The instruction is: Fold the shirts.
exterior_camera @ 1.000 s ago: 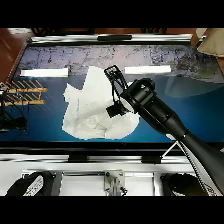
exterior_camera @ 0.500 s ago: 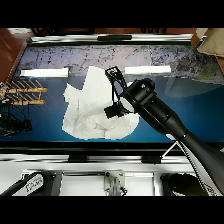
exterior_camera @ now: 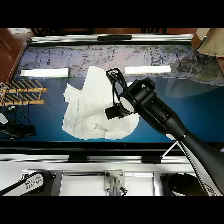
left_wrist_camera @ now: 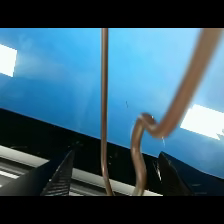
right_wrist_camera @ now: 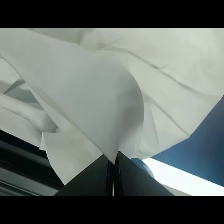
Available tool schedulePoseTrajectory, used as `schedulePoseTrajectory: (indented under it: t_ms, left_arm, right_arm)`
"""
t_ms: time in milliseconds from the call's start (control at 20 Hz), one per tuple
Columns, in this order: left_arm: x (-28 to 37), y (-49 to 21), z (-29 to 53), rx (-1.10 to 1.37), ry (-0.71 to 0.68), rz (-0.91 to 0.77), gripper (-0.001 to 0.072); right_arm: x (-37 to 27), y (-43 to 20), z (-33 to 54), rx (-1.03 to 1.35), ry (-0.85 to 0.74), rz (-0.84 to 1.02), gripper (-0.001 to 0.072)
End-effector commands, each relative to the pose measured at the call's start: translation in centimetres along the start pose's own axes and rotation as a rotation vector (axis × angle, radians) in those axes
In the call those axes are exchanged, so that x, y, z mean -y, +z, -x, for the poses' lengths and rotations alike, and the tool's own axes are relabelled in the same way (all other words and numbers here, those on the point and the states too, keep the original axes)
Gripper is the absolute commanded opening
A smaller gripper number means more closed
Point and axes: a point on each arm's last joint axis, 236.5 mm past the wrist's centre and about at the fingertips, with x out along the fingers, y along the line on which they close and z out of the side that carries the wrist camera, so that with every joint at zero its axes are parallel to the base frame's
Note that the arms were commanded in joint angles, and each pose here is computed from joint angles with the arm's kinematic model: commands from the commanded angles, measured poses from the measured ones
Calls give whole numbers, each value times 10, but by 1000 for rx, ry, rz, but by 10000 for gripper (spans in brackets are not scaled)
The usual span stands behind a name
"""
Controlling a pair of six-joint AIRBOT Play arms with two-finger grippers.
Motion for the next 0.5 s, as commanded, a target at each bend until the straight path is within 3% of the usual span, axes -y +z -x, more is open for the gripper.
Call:
schedulePoseTrajectory:
  t_ms: [0,300,400,450]
  left_arm:
    - [1,-1,-9,-14,-5,11,593]
    - [-1,8,-9,24,1,20,288]
    - [-1,10,-10,32,3,19,216]
    - [-1,10,-10,32,3,19,129]
  right_arm:
    - [2,-4,0,-18,-7,-1,57]
    - [2,-6,0,-25,-10,-1,58]
    - [3,-7,0,-31,-12,-1,58]
    - [3,-8,0,-36,-14,0,58]
